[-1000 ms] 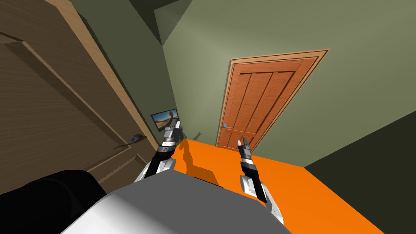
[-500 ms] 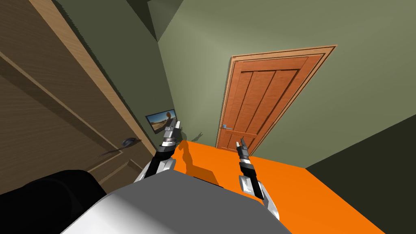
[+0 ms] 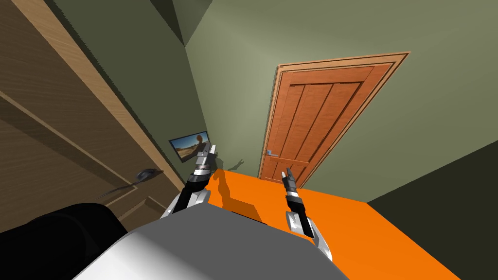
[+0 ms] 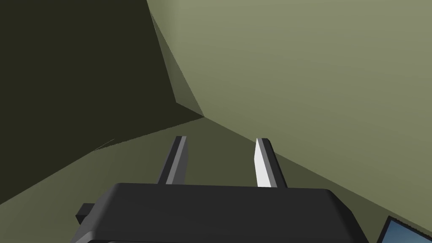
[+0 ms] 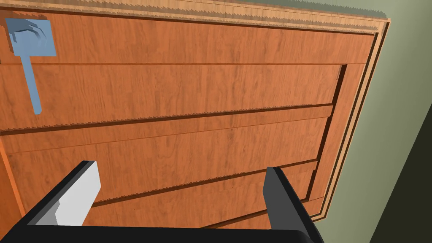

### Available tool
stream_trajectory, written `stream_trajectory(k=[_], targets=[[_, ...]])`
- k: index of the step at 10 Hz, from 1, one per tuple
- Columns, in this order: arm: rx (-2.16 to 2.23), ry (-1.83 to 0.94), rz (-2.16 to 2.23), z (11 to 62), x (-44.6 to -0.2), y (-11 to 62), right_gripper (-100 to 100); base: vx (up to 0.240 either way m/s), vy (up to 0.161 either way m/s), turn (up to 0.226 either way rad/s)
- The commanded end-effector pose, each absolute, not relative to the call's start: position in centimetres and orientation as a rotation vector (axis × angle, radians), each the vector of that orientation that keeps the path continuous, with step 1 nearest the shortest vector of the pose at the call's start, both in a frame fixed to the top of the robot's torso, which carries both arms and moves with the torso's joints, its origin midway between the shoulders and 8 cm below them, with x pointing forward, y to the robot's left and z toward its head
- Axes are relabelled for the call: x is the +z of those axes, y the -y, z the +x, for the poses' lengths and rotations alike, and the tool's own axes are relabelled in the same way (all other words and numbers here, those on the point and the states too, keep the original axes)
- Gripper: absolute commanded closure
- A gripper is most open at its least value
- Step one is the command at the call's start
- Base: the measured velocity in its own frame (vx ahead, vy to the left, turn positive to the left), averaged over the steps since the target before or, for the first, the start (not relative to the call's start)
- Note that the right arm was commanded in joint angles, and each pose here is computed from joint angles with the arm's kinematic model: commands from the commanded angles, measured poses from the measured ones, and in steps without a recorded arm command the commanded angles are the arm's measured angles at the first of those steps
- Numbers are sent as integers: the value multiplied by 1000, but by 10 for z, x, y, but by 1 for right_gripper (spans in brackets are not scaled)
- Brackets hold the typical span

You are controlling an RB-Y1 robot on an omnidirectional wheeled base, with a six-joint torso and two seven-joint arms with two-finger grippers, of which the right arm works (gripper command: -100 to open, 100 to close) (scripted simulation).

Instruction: Pull the door open

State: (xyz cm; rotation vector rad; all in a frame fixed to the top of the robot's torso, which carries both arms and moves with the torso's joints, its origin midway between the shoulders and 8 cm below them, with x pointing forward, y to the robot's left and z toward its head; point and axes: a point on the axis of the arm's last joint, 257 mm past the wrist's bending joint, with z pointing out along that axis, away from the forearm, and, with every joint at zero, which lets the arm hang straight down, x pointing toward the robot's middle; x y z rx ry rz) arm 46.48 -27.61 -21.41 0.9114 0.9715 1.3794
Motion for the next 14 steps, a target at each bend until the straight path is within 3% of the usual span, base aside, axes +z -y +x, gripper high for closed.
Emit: stream_trajectory(k=[1,14], targets=[[1379,-989,926,469,-226,275,-100,95,34,-27],[1349,-1113,1033,477,-306,285,-100,93,22,-21]])
